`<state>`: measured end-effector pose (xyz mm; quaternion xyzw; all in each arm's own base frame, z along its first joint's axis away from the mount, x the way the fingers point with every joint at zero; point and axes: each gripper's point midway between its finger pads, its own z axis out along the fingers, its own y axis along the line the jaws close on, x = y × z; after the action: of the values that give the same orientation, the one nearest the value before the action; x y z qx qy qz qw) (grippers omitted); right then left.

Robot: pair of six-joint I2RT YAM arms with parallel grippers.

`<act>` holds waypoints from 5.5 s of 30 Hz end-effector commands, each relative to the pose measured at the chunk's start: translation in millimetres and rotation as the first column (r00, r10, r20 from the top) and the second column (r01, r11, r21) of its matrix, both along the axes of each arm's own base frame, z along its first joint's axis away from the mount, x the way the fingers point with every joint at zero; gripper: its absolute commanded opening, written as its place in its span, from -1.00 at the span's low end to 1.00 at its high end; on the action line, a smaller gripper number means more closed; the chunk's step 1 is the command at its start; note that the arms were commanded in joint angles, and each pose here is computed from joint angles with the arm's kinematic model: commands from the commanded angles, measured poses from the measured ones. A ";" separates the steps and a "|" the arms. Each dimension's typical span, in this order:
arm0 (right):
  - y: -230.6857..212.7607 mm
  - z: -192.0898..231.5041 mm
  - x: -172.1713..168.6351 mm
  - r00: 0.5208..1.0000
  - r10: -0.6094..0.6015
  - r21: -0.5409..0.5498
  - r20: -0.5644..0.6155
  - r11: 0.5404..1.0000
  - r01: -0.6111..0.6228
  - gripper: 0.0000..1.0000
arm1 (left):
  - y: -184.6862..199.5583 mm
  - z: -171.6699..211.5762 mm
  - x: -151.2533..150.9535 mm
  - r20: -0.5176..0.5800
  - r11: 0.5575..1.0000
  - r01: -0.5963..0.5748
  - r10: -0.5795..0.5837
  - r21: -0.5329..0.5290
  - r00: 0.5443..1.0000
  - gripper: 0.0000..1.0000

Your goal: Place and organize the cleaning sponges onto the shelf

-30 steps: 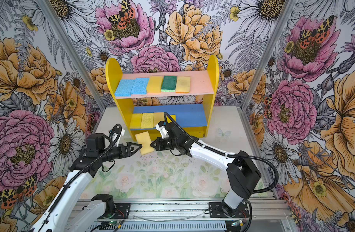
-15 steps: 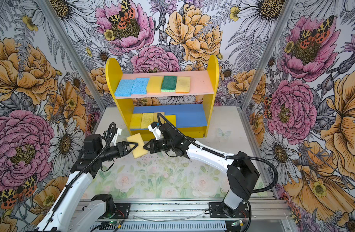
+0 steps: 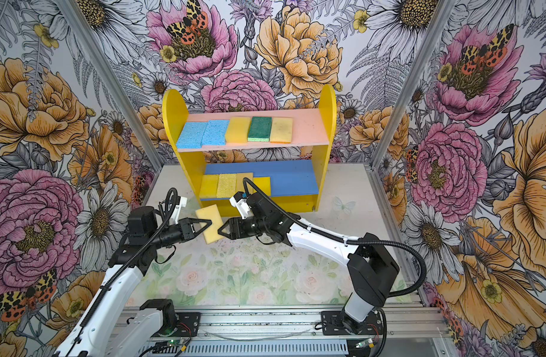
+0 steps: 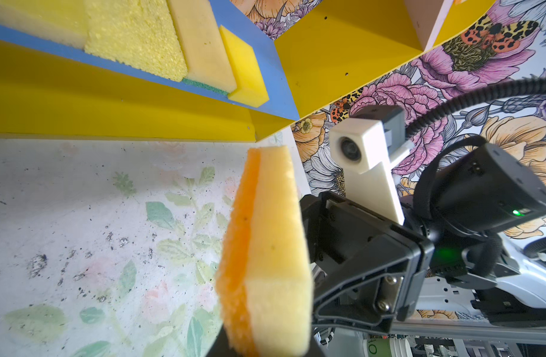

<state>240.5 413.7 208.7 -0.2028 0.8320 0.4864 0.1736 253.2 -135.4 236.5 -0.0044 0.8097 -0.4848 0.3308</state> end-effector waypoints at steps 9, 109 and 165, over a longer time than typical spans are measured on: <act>10.9 25.9 -10.8 0.996 0.054 0.216 -0.070 0.976 -0.037 -0.02 | -3.2 7.8 -3.8 0.047 0.999 0.029 -0.028 -0.019 0.998 -0.80; -208.1 -15.7 214.8 0.818 -0.561 -0.188 0.129 0.796 0.575 -0.46 | 10.9 1.5 -1.1 0.057 0.994 -0.064 0.059 0.092 0.997 0.98; -398.1 10.6 58.1 0.408 -0.542 -0.239 0.735 0.357 0.903 0.99 | 58.0 -8.2 12.1 0.113 0.909 -0.343 0.325 0.238 0.939 0.98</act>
<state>296.5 42.6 214.0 0.0494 0.8641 0.0599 0.4973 259.5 -98.6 223.7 -0.0592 0.8407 -0.3675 0.3933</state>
